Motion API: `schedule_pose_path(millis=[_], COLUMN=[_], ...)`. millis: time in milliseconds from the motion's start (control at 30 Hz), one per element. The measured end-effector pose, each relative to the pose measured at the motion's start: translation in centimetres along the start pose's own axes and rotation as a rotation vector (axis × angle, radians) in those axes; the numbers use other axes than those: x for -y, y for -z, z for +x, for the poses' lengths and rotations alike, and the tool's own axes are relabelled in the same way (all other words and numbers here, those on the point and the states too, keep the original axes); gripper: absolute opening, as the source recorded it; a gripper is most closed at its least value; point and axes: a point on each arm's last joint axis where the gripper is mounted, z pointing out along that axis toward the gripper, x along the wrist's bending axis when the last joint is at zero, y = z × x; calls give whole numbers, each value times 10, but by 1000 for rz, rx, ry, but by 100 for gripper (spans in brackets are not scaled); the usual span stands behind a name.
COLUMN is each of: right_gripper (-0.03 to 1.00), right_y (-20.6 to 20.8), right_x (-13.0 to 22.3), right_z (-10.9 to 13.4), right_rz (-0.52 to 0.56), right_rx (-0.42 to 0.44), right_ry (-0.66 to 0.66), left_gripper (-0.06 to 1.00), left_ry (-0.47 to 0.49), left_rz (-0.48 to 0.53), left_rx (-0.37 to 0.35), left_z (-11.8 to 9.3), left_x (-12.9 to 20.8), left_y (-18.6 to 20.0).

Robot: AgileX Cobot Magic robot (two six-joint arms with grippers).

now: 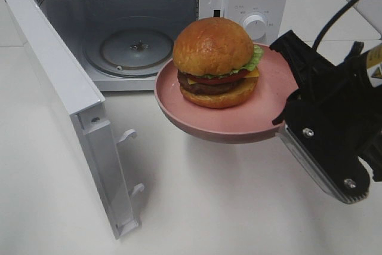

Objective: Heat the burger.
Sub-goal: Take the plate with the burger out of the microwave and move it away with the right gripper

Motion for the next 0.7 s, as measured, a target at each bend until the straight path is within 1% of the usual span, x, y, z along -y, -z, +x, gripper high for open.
schedule_pose_path(millis=[33,67,200,333,400,500,600,667,700], right_gripper=[10,10,10,10,10,10,10,10,10], right_y=[5,5,21,31,44,53,55,65,65], right_x=[0,0,1,3,5,6,6,8,8], right_z=[6,6,21,28,35,40,42,48,48], right_rz=[2,2,20,37,57,67,69,91,91], right_rx=[-4,-4,0,8,23,27,28,20,20], right_ry=[-4,-4,-29,-46,-78,-100,-110,-153,-153], left_gripper=[99,99,99,99,99,99,99,99,99], left_ry=[0,0,0,0,0,0,0,0,0], left_rz=[0,0,0,0,0,0,0,0,0], left_rx=[0,0,0,0,0,0,0,0,0], left_z=[0,0,0,0,0,0,0,0,0], left_x=[0,0,0,0,0,0,0,0,0], left_y=[0,0,0,0,0,0,0,0,0])
